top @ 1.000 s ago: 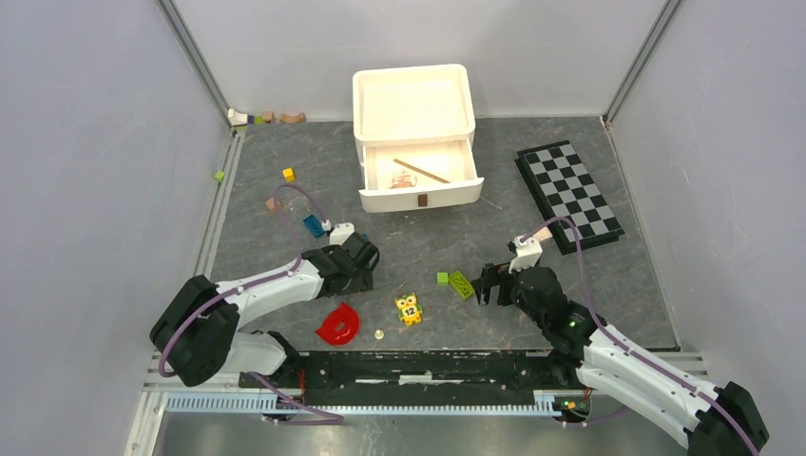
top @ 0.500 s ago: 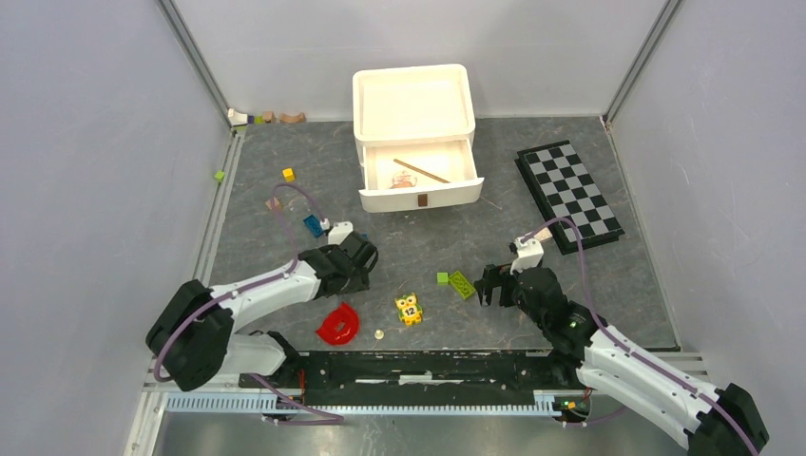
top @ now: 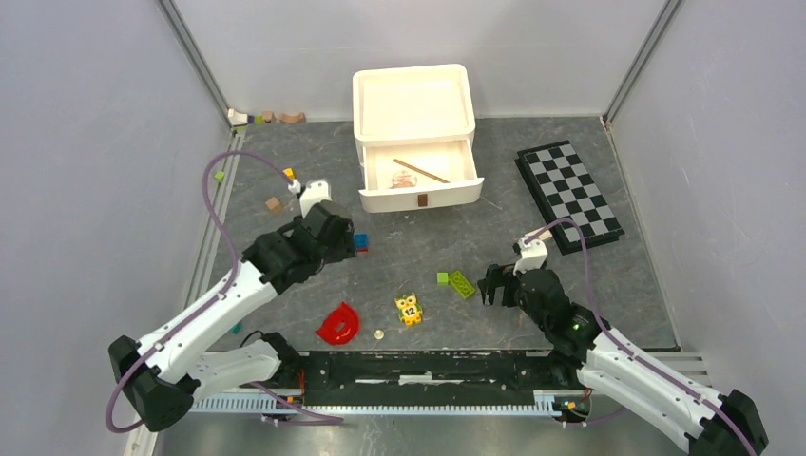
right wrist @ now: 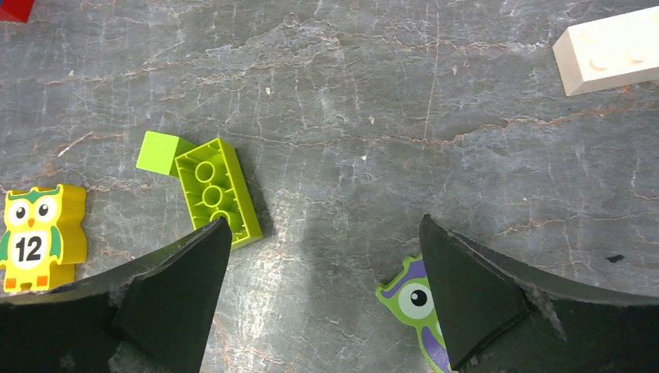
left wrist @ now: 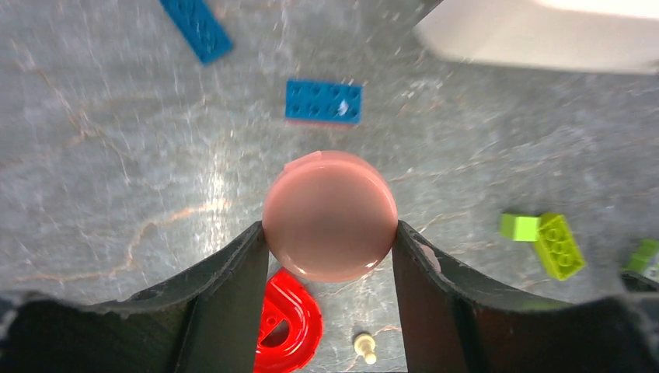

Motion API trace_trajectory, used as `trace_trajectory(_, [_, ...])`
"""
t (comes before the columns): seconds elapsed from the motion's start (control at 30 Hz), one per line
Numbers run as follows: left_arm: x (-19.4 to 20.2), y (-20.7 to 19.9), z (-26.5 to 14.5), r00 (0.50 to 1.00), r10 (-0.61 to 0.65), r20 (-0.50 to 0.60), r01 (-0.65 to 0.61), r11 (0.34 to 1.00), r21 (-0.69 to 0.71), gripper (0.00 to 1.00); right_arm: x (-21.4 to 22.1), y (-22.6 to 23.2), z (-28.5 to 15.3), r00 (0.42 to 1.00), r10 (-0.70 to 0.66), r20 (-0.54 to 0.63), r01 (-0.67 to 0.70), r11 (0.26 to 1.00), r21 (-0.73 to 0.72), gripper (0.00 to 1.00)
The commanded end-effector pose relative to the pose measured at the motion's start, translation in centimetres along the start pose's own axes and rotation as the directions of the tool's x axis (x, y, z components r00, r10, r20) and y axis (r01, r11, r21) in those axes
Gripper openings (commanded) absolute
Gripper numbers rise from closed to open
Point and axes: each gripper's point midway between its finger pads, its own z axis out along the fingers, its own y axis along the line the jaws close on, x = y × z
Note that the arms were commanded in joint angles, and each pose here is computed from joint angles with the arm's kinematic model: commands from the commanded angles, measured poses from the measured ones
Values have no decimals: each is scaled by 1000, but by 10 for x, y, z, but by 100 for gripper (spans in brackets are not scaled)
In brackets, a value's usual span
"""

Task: Organize the makeup
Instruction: Pick up the makeup from the center of the board.

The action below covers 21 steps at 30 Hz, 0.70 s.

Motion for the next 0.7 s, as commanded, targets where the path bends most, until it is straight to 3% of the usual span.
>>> trace_trajectory(0.0, [-56,-10,-33,990,105,95,-106,994,8,53,-14,-2,-3,999,-5,33,4,1000,24,98])
trace_trajectory(0.3, [-146,-80,-57,948,246,204,-270,957,103,54,-11,-4,-6,999,25,39,-26,999,24,98])
trace_trajectory(0.67, [-164,-146,-1,919,354,172,-381,909,168,56,-7,-10,-8,1000,13,26,-14,999,49,98])
